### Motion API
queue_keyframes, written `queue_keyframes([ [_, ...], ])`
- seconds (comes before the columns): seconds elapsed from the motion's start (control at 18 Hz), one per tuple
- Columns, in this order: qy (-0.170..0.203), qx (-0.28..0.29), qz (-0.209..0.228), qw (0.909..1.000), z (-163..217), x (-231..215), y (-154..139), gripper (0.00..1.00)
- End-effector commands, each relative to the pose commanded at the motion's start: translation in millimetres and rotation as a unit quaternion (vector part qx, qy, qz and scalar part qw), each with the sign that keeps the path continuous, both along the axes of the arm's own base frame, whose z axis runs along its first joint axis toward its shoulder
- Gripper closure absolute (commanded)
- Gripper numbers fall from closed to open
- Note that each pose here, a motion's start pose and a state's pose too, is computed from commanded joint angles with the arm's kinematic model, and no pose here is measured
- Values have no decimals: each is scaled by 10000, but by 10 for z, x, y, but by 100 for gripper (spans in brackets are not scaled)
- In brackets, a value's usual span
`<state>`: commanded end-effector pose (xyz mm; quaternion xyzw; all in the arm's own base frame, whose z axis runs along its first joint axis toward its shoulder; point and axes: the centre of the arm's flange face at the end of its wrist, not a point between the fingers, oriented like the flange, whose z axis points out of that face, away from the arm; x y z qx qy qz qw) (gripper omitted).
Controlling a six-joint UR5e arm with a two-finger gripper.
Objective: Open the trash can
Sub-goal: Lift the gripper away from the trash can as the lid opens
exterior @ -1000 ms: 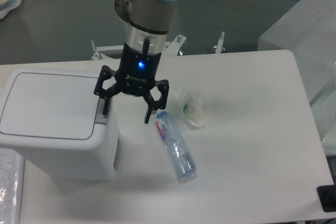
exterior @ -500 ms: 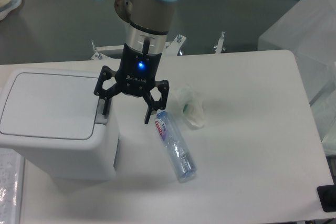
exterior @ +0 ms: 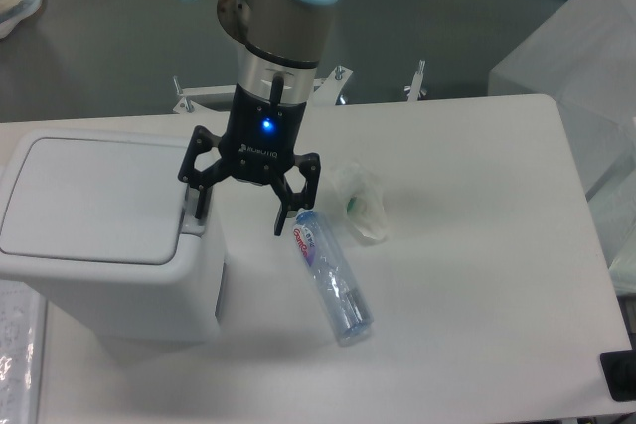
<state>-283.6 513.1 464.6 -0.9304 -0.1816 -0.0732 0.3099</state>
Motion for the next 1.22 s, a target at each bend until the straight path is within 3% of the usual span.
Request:
queue_keyframes([
  [0.5, 145, 259, 59, 9995, 336, -67, 43, 0],
  [0.78, 356, 308, 212, 9987, 484, -277, -77, 0],
  [1.0, 720, 158, 452, 9963, 571, -579, -247, 0],
  [1.22, 1572, -661, 263, 9850, 439, -724, -383, 0],
])
